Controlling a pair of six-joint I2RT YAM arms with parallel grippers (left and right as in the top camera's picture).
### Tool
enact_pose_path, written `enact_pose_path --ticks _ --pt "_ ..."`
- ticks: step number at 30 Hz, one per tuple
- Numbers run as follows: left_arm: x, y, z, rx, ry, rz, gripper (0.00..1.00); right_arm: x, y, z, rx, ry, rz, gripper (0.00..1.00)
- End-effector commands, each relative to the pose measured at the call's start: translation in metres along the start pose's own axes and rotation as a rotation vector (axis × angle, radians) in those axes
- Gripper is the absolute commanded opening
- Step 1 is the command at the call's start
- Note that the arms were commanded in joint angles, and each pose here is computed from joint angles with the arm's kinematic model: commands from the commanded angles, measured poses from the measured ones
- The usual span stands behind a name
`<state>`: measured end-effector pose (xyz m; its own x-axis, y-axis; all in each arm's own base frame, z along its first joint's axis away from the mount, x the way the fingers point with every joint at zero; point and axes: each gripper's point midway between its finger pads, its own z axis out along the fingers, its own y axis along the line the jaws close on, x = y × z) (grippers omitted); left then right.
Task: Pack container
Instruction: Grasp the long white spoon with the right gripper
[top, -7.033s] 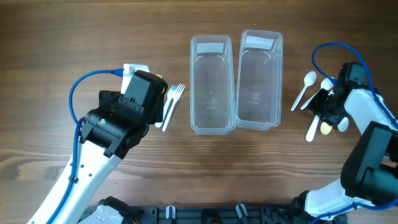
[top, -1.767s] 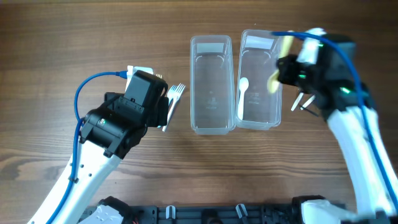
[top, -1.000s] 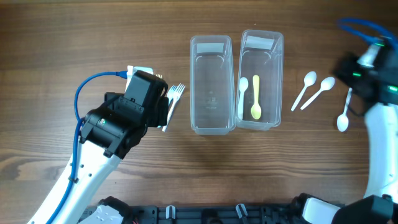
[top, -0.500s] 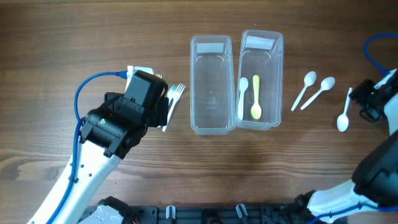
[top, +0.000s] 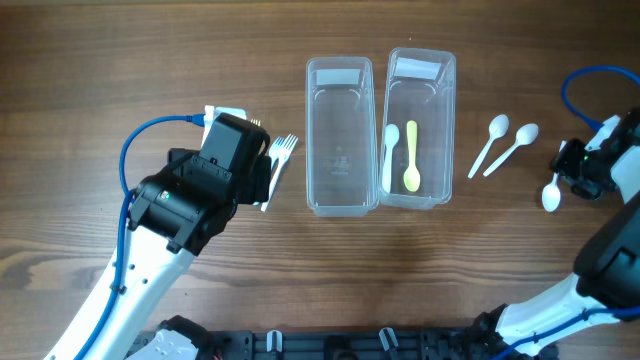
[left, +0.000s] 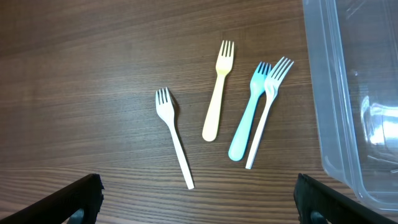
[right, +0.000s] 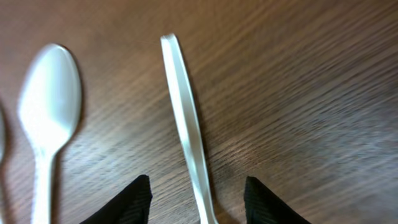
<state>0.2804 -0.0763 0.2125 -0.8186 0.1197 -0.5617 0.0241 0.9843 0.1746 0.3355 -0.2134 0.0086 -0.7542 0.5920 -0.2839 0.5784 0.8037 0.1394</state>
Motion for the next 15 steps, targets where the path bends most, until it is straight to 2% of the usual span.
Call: enact_pose_path --ticks 1,5,9,13,15 --pt "-0.002 0.001 -0.002 0.005 -0.007 -0.021 1.00 0.015 -0.003 0.016 0.008 0.060 0.009 0.41" --pt "-0.002 0.001 -0.002 0.005 -0.007 -0.021 1.00 0.023 -0.004 0.021 0.010 0.092 0.027 0.23" --pt "-0.002 0.001 -0.002 0.005 -0.007 -0.021 1.00 0.030 -0.003 0.018 0.012 0.124 0.131 0.04" --pt "-0.002 0.001 -0.002 0.005 -0.007 -0.021 1.00 0.023 0.021 -0.006 -0.093 0.125 0.245 0.04" --pt "-0.002 0.001 -0.002 0.005 -0.007 -0.021 1.00 0.010 0.035 -0.028 -0.131 0.081 0.242 0.04"
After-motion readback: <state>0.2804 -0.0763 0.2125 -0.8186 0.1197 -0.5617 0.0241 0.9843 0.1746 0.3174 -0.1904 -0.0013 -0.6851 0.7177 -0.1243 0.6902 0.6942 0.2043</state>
